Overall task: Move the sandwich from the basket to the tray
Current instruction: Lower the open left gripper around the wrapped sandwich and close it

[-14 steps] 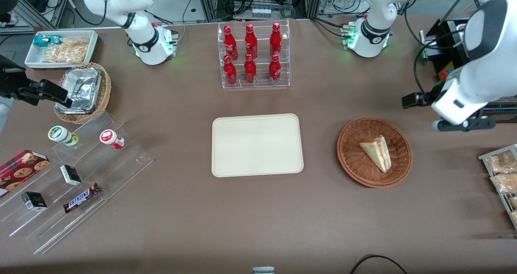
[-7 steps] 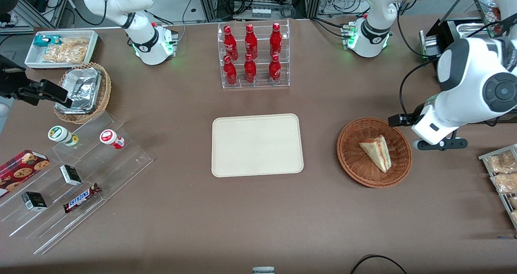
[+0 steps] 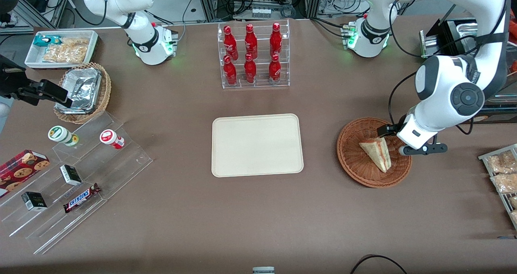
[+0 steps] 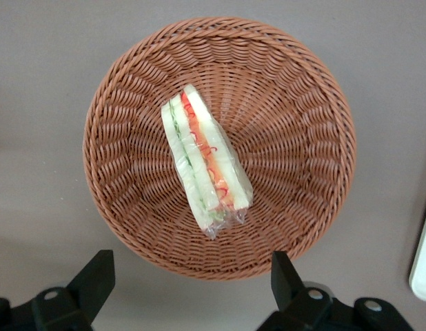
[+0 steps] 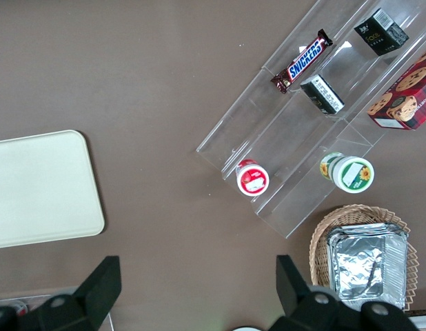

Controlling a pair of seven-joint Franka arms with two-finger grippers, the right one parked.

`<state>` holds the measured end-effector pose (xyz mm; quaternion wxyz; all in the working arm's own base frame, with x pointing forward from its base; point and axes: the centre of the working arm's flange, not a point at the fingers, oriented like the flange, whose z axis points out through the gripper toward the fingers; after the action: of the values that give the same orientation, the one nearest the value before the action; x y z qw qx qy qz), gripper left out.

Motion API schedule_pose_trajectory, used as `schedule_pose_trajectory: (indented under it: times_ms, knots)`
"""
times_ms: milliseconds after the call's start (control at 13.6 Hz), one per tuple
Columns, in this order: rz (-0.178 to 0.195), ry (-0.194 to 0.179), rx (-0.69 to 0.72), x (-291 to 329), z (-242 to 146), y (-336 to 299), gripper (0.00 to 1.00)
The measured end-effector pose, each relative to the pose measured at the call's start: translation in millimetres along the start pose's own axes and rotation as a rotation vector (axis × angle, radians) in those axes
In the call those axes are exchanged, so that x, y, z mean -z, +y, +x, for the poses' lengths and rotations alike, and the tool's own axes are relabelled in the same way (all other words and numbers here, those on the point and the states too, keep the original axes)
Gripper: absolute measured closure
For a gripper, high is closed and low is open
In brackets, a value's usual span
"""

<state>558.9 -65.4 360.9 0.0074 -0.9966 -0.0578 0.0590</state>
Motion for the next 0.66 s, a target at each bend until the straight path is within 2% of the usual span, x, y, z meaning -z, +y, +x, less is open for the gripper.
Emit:
schedule_pose_trajectory:
  times_ms: [295, 664]
  knots:
    - [-0.04, 0.104, 0.262, -32.5, -9.6, -1.4, 0.0]
    - [-0.071, 0.128, 0.512, -43.3, -13.1, -0.2, 0.0]
